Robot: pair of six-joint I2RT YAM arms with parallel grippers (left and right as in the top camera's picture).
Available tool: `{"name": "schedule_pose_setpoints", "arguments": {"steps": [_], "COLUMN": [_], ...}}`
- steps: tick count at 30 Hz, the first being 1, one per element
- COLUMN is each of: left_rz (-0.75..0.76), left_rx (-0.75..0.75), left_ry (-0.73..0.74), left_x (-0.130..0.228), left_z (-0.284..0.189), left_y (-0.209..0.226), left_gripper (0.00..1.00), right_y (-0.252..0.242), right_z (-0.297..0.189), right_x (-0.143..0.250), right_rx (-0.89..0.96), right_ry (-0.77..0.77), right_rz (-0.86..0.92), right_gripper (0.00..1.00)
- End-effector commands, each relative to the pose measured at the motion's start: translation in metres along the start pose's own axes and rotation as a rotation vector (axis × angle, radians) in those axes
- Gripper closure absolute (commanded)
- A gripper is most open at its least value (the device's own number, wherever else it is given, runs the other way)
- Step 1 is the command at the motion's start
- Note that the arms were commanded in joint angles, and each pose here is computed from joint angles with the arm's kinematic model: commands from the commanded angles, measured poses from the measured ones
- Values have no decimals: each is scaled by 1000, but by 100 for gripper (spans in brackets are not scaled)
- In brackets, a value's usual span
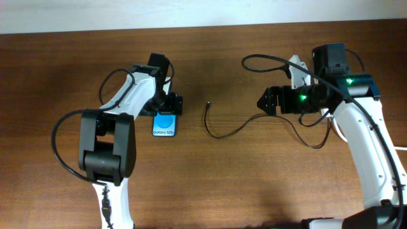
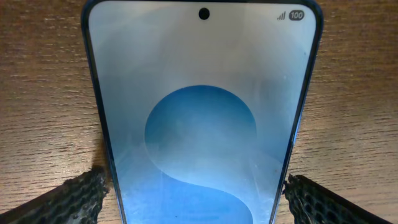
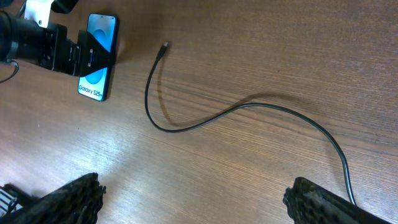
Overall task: Plug charger to phone and switch on socket
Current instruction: 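Lower the left gripper and grasp the blue phone's top edge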
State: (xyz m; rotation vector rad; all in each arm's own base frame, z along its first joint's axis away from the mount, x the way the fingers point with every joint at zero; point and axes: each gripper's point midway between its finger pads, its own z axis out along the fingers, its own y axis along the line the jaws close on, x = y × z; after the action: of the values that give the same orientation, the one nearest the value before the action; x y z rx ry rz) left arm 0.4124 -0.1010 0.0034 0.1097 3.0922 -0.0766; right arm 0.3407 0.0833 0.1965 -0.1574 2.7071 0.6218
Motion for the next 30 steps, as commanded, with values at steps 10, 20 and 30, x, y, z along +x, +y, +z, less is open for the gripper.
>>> {"name": "schedule_pose_setpoints", "arguments": {"steps": [10,20,30], "left_rz": [14,-4,-7], "left_rx": [-10,-22,-21], "left_ry": [0,12,26], "left_x": [3,12,11], "left_z": [8,21,10], "left_y": [-11,-9,-10], "left_gripper": [12,13,27], "right_y": [5,5,5], "right_z": [-1,-1,-1], "right_x": [-4,-4,-6], "right_rx": [-15,-15,-15], "right_ry": [-7,-8,-15], "right_rz": [-13,-13,-16], "right_gripper": [2,2,2]}}
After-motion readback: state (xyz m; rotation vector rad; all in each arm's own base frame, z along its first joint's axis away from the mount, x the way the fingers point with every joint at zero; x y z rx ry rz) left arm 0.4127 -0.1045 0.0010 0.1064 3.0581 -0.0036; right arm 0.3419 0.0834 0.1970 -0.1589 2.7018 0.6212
